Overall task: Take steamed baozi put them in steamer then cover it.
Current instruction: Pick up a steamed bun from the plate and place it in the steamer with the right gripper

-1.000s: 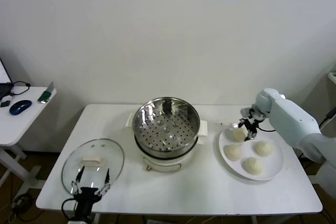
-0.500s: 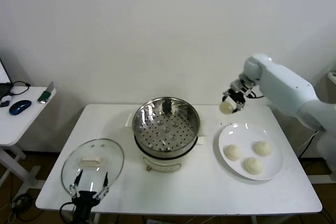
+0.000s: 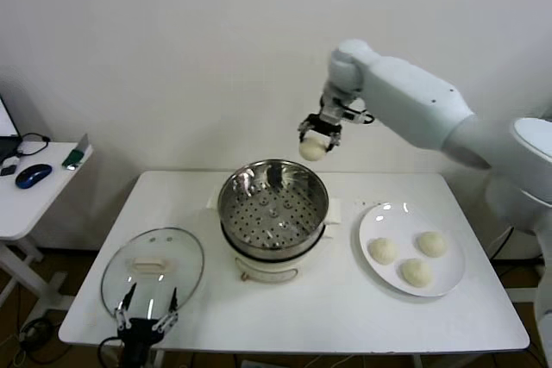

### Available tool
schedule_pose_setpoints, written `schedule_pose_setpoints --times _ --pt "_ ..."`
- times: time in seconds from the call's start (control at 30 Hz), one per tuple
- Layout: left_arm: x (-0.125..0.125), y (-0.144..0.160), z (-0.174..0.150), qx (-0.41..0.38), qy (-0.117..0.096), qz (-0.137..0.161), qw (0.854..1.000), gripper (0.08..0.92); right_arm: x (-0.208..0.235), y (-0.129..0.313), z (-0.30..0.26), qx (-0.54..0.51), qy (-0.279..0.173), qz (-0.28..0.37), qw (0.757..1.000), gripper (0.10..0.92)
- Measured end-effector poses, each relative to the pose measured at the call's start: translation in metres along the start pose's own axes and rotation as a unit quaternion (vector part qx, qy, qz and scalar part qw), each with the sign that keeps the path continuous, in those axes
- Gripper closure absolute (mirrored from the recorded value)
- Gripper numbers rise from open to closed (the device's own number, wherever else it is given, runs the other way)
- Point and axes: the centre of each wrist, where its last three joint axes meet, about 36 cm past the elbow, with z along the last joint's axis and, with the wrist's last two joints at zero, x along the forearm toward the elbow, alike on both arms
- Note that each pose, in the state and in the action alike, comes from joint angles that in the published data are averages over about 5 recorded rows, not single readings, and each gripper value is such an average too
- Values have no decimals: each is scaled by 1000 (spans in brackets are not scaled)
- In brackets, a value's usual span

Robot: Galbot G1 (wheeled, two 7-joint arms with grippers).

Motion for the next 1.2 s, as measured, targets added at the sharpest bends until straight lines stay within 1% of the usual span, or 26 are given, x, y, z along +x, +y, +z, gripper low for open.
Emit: schedule_pose_setpoints --times 0.17,0.37,0.53,0.83,0.93,1.07,1.2 --pt "1 1 -1 2 1 -1 1000 177 -23 -31 -19 54 -3 -8 998 318" --pt "0 1 -5 2 -2 -2 1000 177 -54 -51 -37 90 -5 -19 996 317" --pt "1 3 -5 2 -1 -3 1000 177 -78 -58 -48 101 -4 -28 995 313" --pt "4 4 -4 1 1 -5 1000 177 -112 -56 -59 106 -5 -41 993 310" --pt "4 4 -4 2 2 -5 1000 177 -118 -57 -62 108 -4 -42 993 289" --pt "5 3 -4 3 2 -6 1000 177 -123 -56 -63 108 -4 -43 993 219" --pt "6 4 -3 3 4 -6 1000 177 -123 -54 -62 107 -2 -44 993 202"
